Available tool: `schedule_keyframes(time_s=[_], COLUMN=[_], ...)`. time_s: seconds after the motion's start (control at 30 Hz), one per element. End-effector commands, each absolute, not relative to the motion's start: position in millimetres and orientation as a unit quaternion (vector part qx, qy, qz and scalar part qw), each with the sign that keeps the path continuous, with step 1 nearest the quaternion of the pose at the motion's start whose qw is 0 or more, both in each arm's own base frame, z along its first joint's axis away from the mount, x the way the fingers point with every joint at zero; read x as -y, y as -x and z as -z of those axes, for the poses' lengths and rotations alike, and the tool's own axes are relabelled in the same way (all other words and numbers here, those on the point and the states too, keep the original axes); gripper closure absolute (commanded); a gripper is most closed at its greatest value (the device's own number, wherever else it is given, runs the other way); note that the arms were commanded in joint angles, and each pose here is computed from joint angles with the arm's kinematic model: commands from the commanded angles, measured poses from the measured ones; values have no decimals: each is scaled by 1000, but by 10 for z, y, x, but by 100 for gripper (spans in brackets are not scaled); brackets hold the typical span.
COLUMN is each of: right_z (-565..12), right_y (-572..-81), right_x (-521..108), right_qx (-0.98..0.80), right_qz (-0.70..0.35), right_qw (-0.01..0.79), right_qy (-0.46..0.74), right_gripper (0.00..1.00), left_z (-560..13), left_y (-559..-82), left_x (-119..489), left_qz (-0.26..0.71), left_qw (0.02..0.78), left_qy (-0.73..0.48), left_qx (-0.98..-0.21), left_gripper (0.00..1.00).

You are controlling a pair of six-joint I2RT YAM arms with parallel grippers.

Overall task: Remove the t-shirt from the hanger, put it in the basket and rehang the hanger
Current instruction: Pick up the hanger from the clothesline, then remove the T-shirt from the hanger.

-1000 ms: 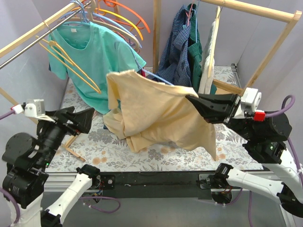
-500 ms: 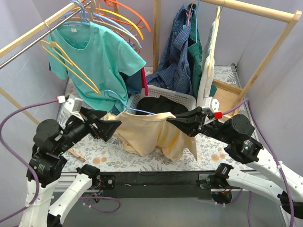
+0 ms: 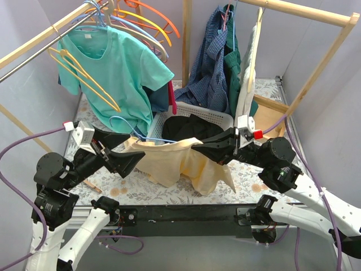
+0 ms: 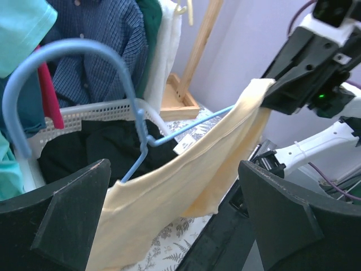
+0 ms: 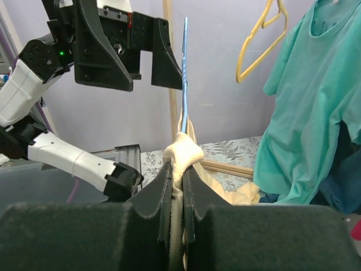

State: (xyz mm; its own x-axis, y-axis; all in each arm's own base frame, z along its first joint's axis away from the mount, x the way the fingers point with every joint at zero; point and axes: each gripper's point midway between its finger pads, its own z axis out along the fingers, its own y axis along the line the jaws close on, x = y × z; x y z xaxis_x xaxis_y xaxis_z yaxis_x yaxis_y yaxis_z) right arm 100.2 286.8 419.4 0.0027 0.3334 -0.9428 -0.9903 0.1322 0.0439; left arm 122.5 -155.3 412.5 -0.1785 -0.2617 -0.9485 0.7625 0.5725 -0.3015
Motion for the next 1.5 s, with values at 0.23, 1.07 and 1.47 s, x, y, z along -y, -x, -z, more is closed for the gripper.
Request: schedule_keyframes(time_s=[0.23,1.07,1.47], right_z=[-4471,-4229,-3544], right_y=[-761,-893,-1464], right_x=[-2813,-2946,-2462], right_qx=[-376,-417,-587], right_qz=[-609,-600,-411], right_qw=[602,584,630], right_qy=[354,353,299], right_gripper=[99,99,31], left_z=[-3906,-3710,-3910], left_y=[-1284,-1000,-792], left_x=[1654,1788,1731], left_qz=[427,461,446], left_qw=[586,542,557], left_qy=[-217,-298,-341], left_qx=[-654,-637,-612], left_gripper=[13,100,100])
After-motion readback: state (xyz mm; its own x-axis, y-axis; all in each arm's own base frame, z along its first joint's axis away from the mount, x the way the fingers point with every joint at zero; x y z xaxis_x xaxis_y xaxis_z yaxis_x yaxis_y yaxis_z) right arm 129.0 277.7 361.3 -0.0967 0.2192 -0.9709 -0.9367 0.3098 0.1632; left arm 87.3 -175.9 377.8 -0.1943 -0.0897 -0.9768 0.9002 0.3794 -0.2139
